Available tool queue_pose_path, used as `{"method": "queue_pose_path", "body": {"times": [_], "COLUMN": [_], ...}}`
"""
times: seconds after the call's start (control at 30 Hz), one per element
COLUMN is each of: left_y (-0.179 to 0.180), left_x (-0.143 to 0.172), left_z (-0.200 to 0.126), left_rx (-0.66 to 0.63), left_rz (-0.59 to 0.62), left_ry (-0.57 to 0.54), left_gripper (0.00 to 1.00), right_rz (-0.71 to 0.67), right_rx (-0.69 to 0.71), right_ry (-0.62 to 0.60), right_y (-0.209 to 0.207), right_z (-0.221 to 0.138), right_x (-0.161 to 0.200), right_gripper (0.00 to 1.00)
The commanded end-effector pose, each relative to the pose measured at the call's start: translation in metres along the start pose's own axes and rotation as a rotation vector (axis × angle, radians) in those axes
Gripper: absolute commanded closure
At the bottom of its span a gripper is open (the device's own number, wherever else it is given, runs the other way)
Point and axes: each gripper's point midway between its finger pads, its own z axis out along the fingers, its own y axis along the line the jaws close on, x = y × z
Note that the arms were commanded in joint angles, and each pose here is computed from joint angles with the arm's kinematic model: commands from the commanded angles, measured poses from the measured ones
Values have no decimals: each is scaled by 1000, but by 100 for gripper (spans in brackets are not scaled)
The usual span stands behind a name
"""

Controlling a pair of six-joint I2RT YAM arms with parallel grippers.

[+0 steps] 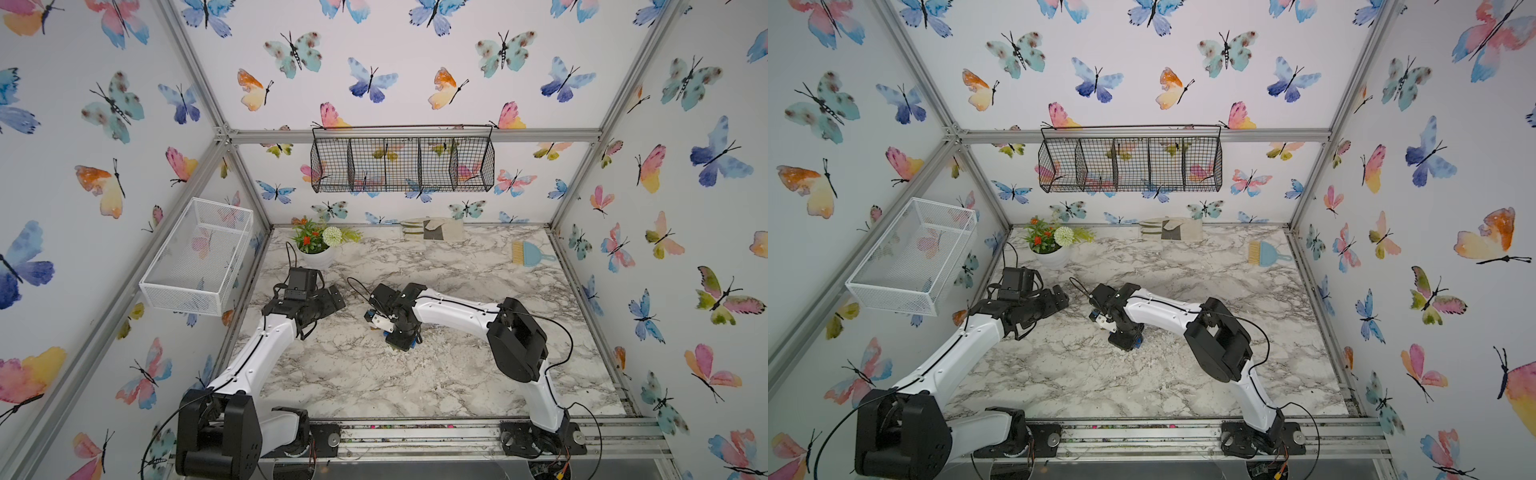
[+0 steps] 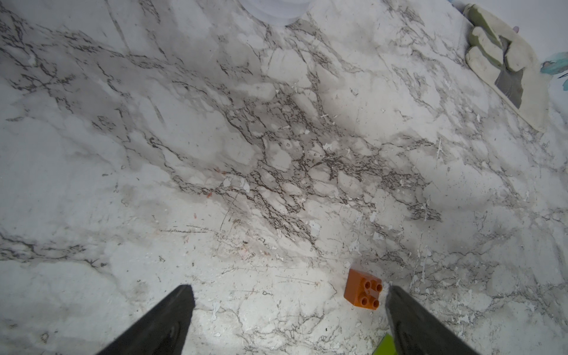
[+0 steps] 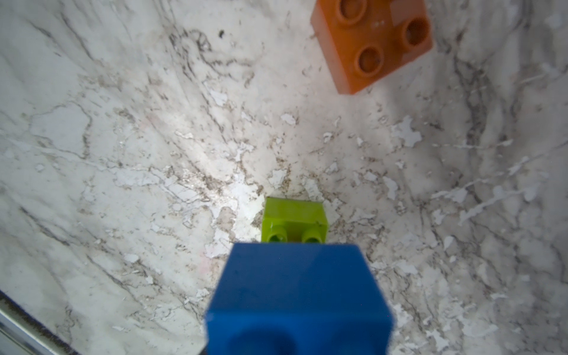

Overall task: Assemble the letter y with lego
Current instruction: Assemble the lego brick with the lego brick.

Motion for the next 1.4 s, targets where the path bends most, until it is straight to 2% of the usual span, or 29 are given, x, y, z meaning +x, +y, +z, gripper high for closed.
{"method": "queue_pose_path", "body": {"times": [0.0, 0.53, 0.8, 1.03, 1.37], "left_y": [2, 1, 1, 1, 1], "left_x": [2, 1, 1, 3, 5], "left_z": [3, 5, 5, 7, 8], "left_rx": [1, 2, 2, 8, 12], "left_rz": [-10, -20, -20, -25, -24], "left_ry": [11, 9, 8, 13, 20], "left_gripper": [2, 2, 2, 2, 2], "right_rz": [65, 221, 228, 198, 32], "right_rx": [-17, -24, 2, -11, 18], "right_ry": [60, -1, 6, -35, 49], "right_y": [6, 6, 2, 6, 3], "right_z": [3, 3, 3, -1, 17], "right_x": [11, -9, -5, -1, 20], "right_gripper": [79, 80, 81, 81, 81]}}
